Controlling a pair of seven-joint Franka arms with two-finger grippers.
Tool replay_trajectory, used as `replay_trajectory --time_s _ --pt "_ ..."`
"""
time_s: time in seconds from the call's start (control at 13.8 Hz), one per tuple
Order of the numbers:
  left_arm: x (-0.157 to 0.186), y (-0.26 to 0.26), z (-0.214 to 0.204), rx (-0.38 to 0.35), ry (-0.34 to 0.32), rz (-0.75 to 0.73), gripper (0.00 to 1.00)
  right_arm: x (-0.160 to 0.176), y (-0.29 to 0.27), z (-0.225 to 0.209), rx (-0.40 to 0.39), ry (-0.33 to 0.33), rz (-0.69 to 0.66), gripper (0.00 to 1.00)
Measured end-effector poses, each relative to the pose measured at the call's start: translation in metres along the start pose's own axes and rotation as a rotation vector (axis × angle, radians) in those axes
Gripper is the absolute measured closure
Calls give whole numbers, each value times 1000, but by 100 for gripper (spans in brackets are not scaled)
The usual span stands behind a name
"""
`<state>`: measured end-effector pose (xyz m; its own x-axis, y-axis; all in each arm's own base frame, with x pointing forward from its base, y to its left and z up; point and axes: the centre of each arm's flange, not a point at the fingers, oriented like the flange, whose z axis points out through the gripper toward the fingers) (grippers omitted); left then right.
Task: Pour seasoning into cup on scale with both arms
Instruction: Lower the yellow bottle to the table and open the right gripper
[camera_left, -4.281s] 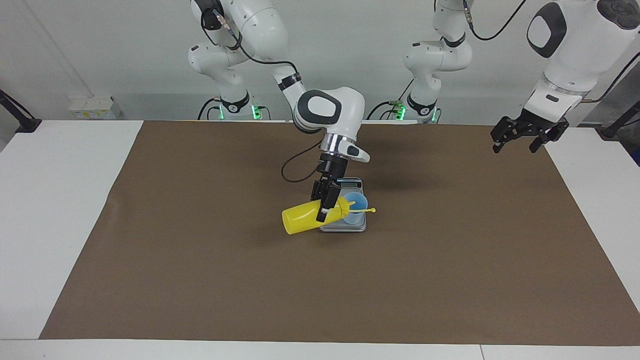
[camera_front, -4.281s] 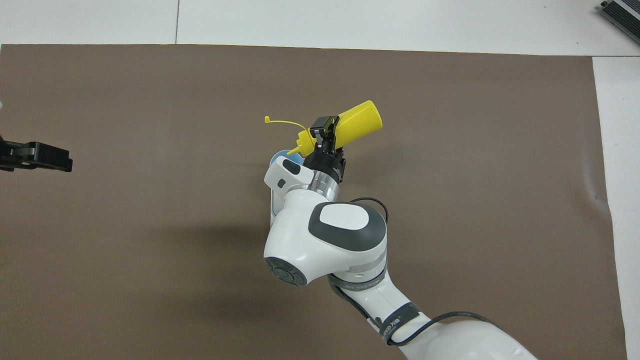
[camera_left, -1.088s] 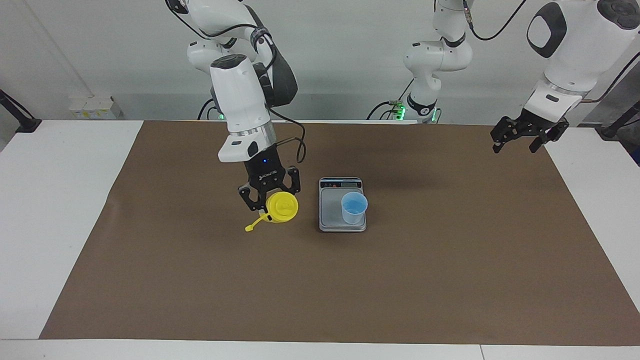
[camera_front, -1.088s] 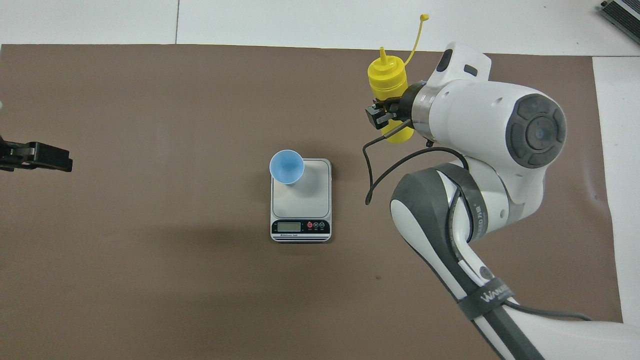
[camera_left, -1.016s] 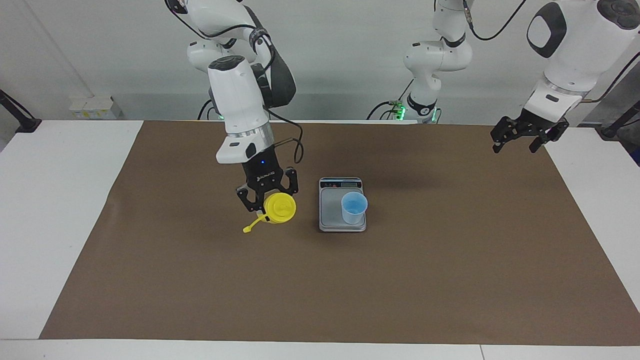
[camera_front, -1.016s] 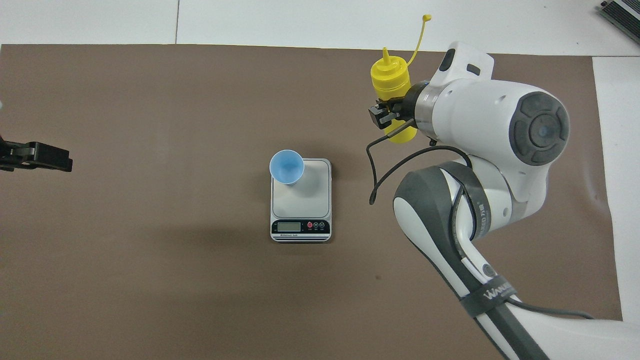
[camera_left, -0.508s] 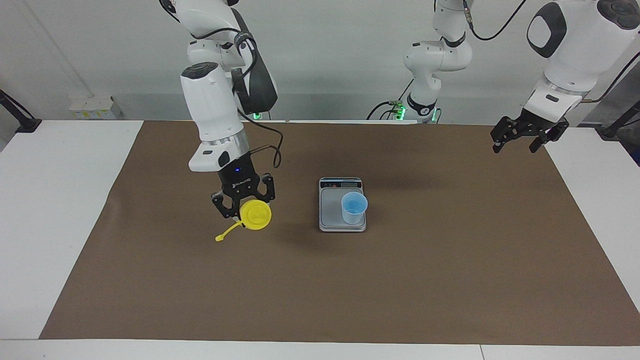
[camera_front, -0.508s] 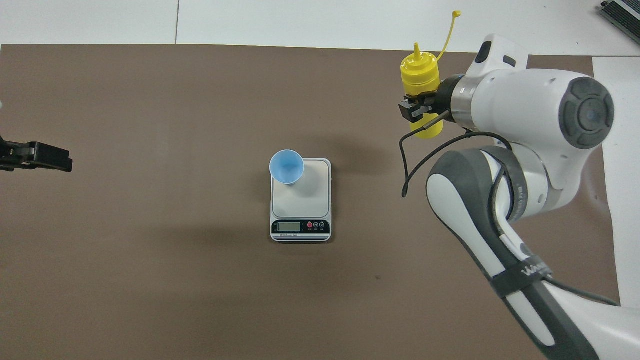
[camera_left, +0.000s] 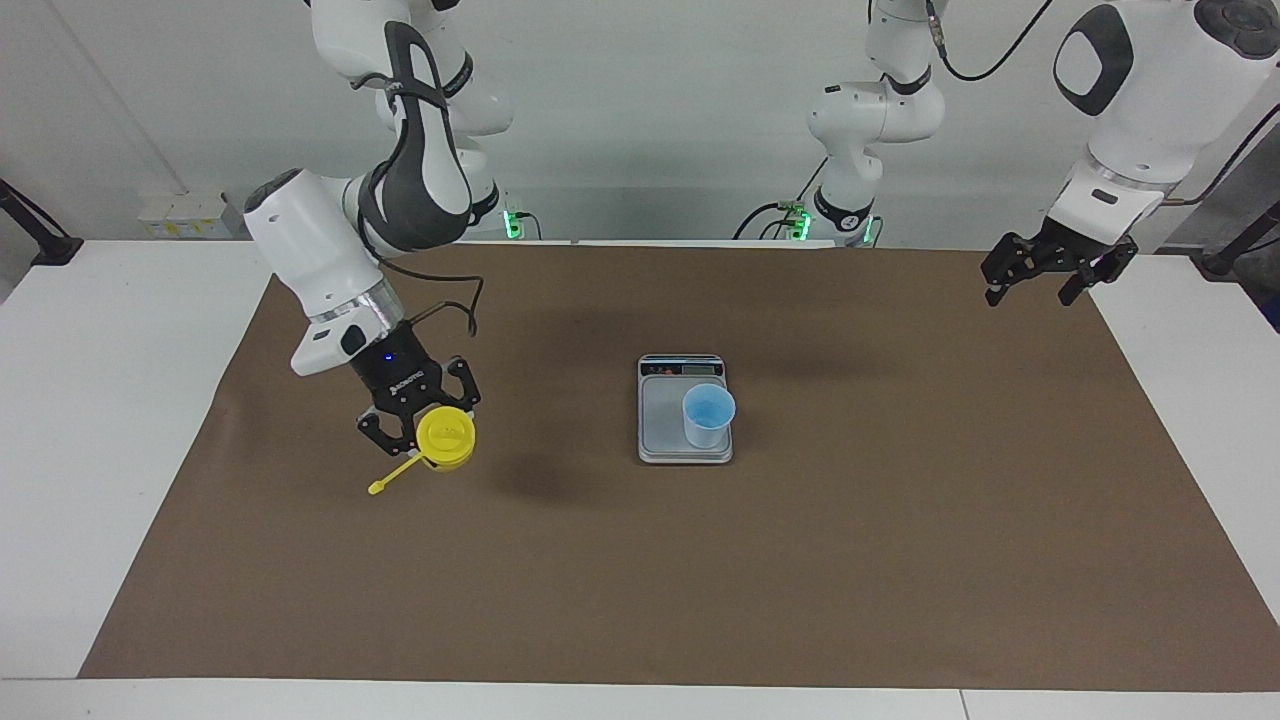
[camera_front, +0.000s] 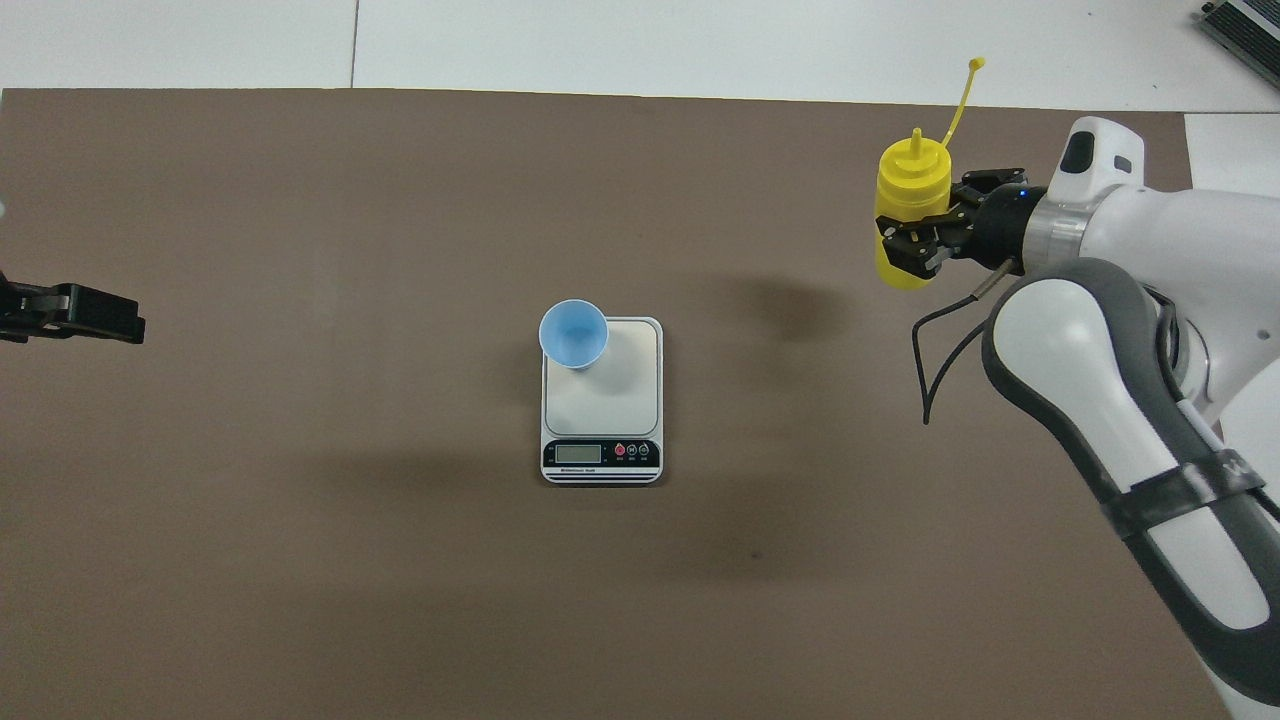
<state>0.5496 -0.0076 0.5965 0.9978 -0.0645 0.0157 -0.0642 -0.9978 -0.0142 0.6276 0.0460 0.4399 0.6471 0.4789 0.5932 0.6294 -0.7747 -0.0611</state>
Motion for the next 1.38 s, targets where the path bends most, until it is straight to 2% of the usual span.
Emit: replay_trajectory --time_s 0.29,0.44,0.65,1.02,1.38 --pt "0 0 0 0 0 0 0 -75 19 3 41 94 -51 48" --pt "0 0 0 0 0 0 0 -101 26 5 41 132 -53 48" --pt "0 0 0 0 0 0 0 -125 30 8 34 183 -70 48" --pt "0 0 0 0 0 0 0 -170 48 4 30 219 -108 48" --pt "0 0 0 0 0 0 0 -188 56 -1 66 240 -99 48"
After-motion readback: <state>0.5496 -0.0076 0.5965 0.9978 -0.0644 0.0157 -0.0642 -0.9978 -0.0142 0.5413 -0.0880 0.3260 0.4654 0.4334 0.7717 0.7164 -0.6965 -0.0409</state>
